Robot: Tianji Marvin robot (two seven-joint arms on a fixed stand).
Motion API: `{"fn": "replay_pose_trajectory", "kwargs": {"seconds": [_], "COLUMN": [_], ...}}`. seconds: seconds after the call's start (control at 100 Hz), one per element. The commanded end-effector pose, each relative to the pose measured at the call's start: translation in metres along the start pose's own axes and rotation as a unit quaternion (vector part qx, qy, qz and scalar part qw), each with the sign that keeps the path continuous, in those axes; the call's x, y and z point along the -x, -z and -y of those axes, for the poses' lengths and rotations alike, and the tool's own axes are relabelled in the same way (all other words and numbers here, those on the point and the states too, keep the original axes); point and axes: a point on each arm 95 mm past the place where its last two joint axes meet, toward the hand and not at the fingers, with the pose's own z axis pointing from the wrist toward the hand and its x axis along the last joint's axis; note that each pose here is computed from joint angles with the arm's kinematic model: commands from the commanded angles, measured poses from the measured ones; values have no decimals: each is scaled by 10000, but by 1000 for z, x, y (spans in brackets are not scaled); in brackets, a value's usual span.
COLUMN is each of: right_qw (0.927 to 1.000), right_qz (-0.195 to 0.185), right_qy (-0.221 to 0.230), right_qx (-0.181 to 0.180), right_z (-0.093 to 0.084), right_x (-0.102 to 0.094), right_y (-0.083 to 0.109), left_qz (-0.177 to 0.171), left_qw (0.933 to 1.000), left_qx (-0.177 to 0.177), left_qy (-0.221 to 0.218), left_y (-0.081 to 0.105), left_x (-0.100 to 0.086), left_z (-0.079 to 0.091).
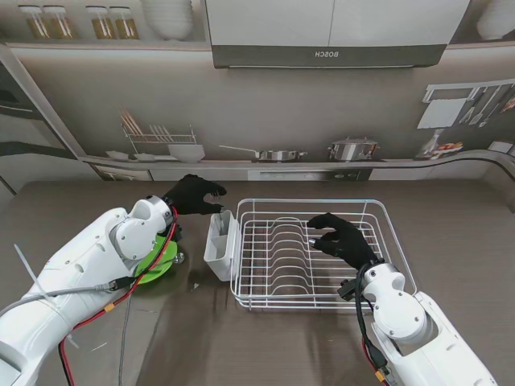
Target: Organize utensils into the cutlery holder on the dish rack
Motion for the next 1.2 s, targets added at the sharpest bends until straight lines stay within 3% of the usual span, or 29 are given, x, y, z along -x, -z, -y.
{"fn": "replay_pose_trajectory", "kwargs": {"seconds": [0.0, 0.78, 1.04, 1.19], "right_qw": [10000, 10000, 10000, 10000], "right_qz": [-20, -9, -8, -16], "right_qy": [-33, -40, -30, -26], "right_qx": [-81, -82, -81, -84], "right_z": [4, 4, 4, 5], "right_x": [-2, -1, -2, -2], "right_y": [1, 1, 1, 1], "left_qz": [2, 12, 55, 181], "left_qw": [10000, 9999, 9988, 9978], "left_qx": [51, -115, -400, -447], "left_qy": [-10, -87, -268, -454], "left_y": [1, 12, 35, 54], "left_x": [0, 0, 0, 5], "left_z": [1, 10, 25, 26]}}
